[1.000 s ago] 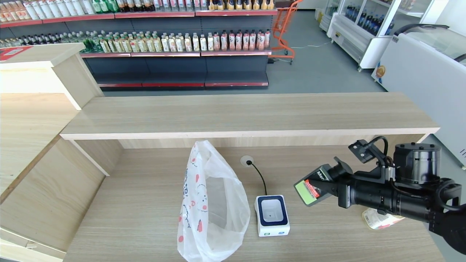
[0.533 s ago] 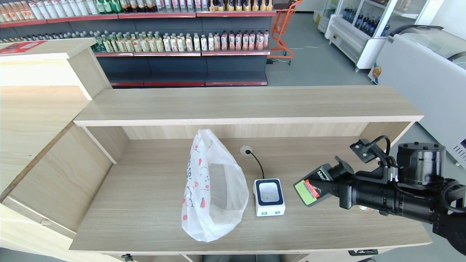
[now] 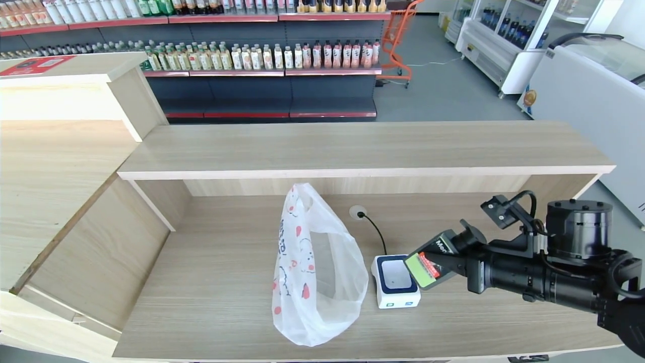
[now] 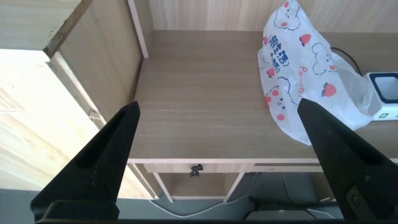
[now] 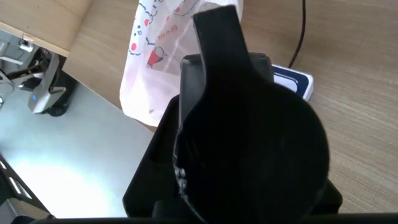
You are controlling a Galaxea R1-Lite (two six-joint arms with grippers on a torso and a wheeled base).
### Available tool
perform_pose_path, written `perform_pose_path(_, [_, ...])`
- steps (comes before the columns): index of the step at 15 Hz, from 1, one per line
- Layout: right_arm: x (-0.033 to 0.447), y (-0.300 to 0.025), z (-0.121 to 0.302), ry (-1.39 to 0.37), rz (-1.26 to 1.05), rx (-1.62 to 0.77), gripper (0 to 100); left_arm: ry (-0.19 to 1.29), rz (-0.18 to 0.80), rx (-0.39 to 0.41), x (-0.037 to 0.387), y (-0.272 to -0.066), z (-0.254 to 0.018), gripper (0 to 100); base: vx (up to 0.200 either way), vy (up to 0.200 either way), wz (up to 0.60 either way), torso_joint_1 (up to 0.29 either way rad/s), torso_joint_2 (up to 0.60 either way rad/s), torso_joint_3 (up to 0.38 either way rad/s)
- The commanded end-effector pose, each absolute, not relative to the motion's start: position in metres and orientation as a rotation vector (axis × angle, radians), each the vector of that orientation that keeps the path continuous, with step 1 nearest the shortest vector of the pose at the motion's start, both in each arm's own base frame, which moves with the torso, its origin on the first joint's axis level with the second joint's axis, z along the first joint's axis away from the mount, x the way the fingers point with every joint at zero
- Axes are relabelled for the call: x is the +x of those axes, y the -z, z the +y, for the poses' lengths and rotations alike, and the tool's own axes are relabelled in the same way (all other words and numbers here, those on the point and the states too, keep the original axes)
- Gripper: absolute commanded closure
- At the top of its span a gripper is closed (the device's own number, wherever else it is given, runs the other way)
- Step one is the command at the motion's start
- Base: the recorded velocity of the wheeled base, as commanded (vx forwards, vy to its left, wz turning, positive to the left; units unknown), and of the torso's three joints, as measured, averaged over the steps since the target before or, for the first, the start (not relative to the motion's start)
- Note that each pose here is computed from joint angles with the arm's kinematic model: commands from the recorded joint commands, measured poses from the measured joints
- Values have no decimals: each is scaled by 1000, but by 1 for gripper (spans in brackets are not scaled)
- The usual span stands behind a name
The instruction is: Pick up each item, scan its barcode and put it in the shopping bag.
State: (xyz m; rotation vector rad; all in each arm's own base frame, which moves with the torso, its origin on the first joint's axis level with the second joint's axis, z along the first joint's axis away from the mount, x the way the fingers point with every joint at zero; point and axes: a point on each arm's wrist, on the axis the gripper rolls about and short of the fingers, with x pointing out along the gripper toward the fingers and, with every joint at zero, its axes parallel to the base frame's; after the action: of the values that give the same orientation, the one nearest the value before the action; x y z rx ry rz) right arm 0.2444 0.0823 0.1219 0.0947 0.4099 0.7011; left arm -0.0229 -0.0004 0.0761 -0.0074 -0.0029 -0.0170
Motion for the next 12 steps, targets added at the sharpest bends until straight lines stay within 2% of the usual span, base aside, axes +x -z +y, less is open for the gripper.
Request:
perform_pose_path(1, [250,-111,90,-718,447,85,100,17,-3,-8,-23,-76,0,0,0,0,0,0,0,0])
perform_pose_path(8, [301,-60,142,-819,450,-218,100,17,-3,-8,-23,-76,0,0,0,0,0,0,0,0])
perform_pose_path(12, [336,-38,195,-930,343,-362,100,17,-3,-8,-23,-76,0,0,0,0,0,0,0,0])
